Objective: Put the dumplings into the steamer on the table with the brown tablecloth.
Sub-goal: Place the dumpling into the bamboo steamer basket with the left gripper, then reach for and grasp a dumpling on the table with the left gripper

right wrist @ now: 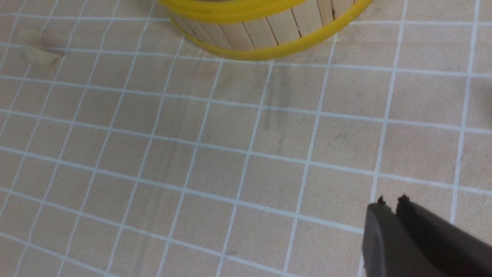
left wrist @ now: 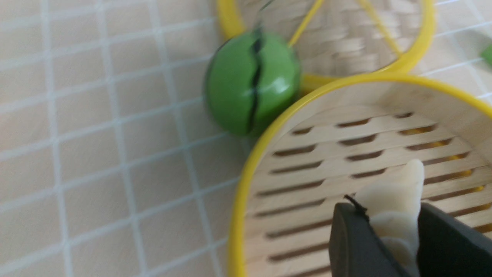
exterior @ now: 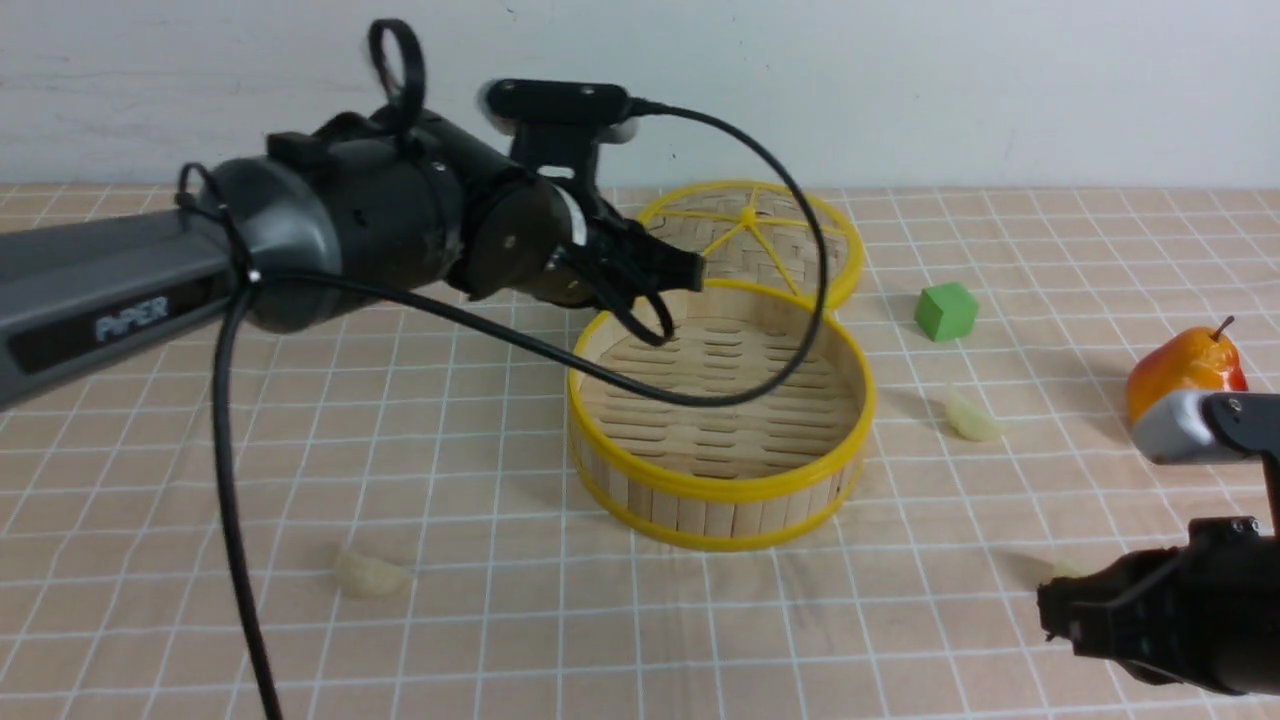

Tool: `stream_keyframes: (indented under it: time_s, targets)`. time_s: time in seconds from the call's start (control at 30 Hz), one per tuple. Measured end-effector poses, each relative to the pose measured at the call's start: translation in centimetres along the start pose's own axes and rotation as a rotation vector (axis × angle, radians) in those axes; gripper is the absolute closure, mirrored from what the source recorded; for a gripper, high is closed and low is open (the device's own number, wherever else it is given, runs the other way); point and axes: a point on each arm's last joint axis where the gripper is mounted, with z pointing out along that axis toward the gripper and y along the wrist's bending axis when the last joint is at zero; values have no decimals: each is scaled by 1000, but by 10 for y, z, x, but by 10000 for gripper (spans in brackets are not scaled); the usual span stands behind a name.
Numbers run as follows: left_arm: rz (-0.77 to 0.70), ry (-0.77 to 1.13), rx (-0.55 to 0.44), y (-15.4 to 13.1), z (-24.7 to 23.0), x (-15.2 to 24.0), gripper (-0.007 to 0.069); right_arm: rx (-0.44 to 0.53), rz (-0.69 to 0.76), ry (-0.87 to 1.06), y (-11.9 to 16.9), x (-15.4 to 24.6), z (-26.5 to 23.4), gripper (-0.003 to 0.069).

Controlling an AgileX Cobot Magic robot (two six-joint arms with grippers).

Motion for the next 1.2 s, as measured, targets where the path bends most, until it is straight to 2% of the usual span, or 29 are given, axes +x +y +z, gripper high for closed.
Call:
stream_keyframes:
  time_s: [0.1, 0.27, 0.37, 0.47, 0.53, 0.6, 0.67, 0.7, 0.77, 0.8, 0.9, 1.03, 1.07, 1.13, 1.17, 1.2]
  targets:
    - [107, 2, 23, -13, 37, 6, 455, -1, 22, 17, -1, 1, 5, 603]
    - [138, 100, -1, -12, 91, 33, 450, -9, 47, 19, -1, 1, 6, 597]
    - [131, 141, -14, -11, 104, 41, 387, -11, 50, 18, -1, 0, 6, 594]
    - [83, 162, -35, -10, 101, 35, 234, -12, 52, 17, -1, 0, 6, 590]
    - [55, 189, -61, -9, 93, 27, 152, -12, 53, 17, -1, 0, 6, 589]
    - [55, 240, -111, -6, 70, 12, 102, -12, 53, 17, -1, 0, 6, 588]
    - [79, 272, -144, -3, 55, 5, 95, -12, 53, 18, -1, 0, 6, 588]
    - [100, 281, -178, 2, 28, -11, 89, -14, 53, 20, -1, 1, 6, 586]
    - [97, 275, -196, 6, 6, -24, 86, -15, 52, 23, -1, 1, 6, 585]
    - [79, 261, -216, 14, -24, -39, 85, -15, 50, 25, -1, 1, 6, 583]
    - [5, 251, -228, 33, -68, -46, 85, -17, 50, 27, 0, 1, 6, 580]
    - [-122, 293, -217, 58, -102, -20, 85, -17, 51, 27, 0, 1, 6, 575]
    - [-189, 341, -213, 68, -102, 8, 85, -18, 53, 26, 0, 1, 6, 573]
    - [-253, 379, -215, 76, -100, 38, 85, -20, 50, 25, 0, 1, 6, 572]
    - [-260, 374, -215, 77, -100, 40, 85, -21, 48, 25, 0, 1, 6, 571]
    - [-308, 409, -225, 81, -95, 62, 85, -24, 45, 23, 0, 1, 6, 571]
